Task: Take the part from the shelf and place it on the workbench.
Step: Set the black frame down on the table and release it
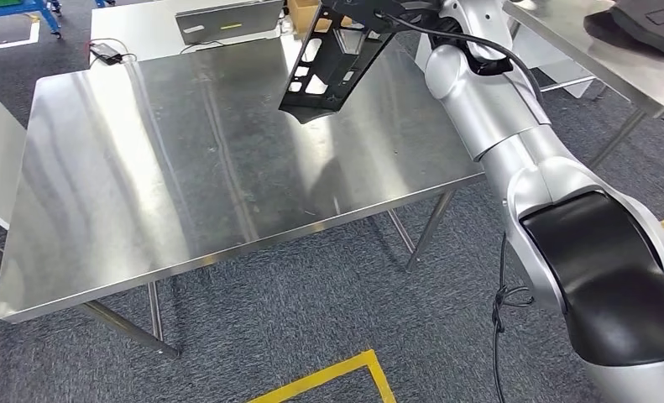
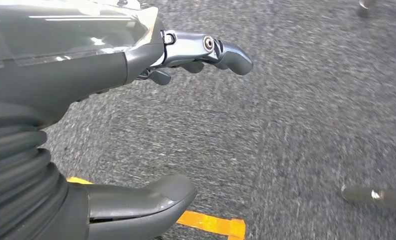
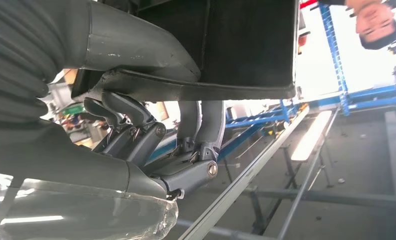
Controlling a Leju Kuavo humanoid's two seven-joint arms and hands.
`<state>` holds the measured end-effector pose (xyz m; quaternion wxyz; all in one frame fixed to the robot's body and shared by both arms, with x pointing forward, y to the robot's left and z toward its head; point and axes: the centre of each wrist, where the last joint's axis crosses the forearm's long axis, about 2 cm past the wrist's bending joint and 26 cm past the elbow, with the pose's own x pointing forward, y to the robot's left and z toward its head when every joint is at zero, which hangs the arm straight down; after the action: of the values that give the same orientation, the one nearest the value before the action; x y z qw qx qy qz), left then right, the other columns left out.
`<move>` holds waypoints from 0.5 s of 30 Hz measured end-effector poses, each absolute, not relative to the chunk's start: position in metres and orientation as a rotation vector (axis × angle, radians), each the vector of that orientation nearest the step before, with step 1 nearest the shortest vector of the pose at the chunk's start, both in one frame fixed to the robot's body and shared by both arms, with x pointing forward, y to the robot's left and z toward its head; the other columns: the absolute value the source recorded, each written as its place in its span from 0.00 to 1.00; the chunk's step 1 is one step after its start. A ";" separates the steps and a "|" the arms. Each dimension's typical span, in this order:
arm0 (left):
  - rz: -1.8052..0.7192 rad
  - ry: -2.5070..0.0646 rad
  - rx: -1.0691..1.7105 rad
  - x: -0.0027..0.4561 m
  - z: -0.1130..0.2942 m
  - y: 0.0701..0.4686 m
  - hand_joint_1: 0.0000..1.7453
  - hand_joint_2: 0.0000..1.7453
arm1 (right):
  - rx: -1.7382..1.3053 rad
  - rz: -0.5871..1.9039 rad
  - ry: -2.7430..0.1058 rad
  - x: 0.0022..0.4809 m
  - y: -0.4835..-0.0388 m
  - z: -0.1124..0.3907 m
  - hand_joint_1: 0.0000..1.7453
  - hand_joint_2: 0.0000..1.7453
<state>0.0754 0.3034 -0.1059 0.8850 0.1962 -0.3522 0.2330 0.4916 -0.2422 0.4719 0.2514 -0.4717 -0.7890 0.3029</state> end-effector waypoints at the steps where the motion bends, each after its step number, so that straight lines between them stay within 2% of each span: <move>1: 0.485 -0.732 0.408 0.075 -0.106 0.303 0.00 1.00 | -1.283 0.824 -2.145 0.492 -0.243 0.471 1.00 1.00; 15: 0.484 -0.725 0.421 0.074 -0.106 0.306 0.00 1.00 | -1.271 0.826 -2.162 0.493 -0.236 0.473 1.00 1.00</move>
<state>0.0739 0.3062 -0.1061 0.8852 0.2022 -0.3485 0.2325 0.4930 -0.2359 0.4733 0.2481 -0.4664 -0.7931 0.3031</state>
